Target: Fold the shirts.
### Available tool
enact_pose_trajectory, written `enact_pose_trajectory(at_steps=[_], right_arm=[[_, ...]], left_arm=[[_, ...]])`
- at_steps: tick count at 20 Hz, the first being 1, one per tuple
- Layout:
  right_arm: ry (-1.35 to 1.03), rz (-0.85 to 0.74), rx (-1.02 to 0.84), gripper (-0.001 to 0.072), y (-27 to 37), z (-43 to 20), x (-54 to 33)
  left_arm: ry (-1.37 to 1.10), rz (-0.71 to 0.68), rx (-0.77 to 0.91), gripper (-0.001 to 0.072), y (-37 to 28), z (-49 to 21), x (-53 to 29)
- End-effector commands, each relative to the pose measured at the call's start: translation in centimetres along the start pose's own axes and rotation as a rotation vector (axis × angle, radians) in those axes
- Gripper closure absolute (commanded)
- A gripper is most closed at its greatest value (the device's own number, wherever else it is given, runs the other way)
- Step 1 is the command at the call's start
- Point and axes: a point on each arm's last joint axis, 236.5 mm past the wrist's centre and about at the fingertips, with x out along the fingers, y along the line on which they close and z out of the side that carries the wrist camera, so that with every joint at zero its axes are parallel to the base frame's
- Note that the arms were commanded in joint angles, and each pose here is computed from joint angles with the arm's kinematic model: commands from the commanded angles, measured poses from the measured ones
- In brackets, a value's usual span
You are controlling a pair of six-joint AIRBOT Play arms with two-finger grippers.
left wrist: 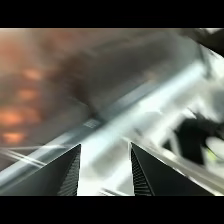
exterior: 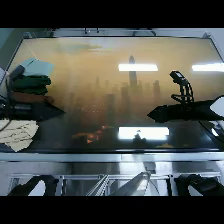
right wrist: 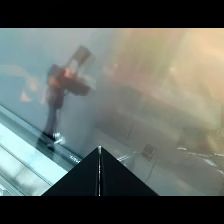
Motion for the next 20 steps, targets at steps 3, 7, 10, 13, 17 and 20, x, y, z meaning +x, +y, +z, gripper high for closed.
enact_pose_trajectory(at_steps=[3, 7, 10, 13, 17, 20], right_arm=[[0.000, 0.001, -0.001, 0.0689, 0.0, 0.0, 0.0], [0.000, 0.001, -0.001, 0.0689, 0.0, 0.0, 0.0], [0.000, 0.001, -0.001, 0.0689, 0.0, 0.0, 0.0], [0.000, 0.001, -0.001, 0.0689, 0.0, 0.0, 0.0], [0.000, 0.001, -0.001, 0.0689, 0.1, 0.0, 0.0], [-0.007, 0.022, 0.011, 0.0688, 0.6, 0.1, 0.0]], left_arm=[[-0.195, 0.359, -0.115, -0.0013, 11.2, 7.9, -9.5], [-0.216, 0.601, -0.022, -0.0013, 22.2, 12.7, -13.0], [-0.322, 0.709, 0.047, -0.0013, 28.9, 19.1, -13.2], [-0.377, 0.735, 0.096, -0.0013, 33.4, 24.5, -10.2], [-0.441, 0.743, 0.192, -0.0013, 36.0, 30.5, -3.6], [-0.505, 0.754, 0.272, -0.0013, 35.8, 34.0, 0.6]])
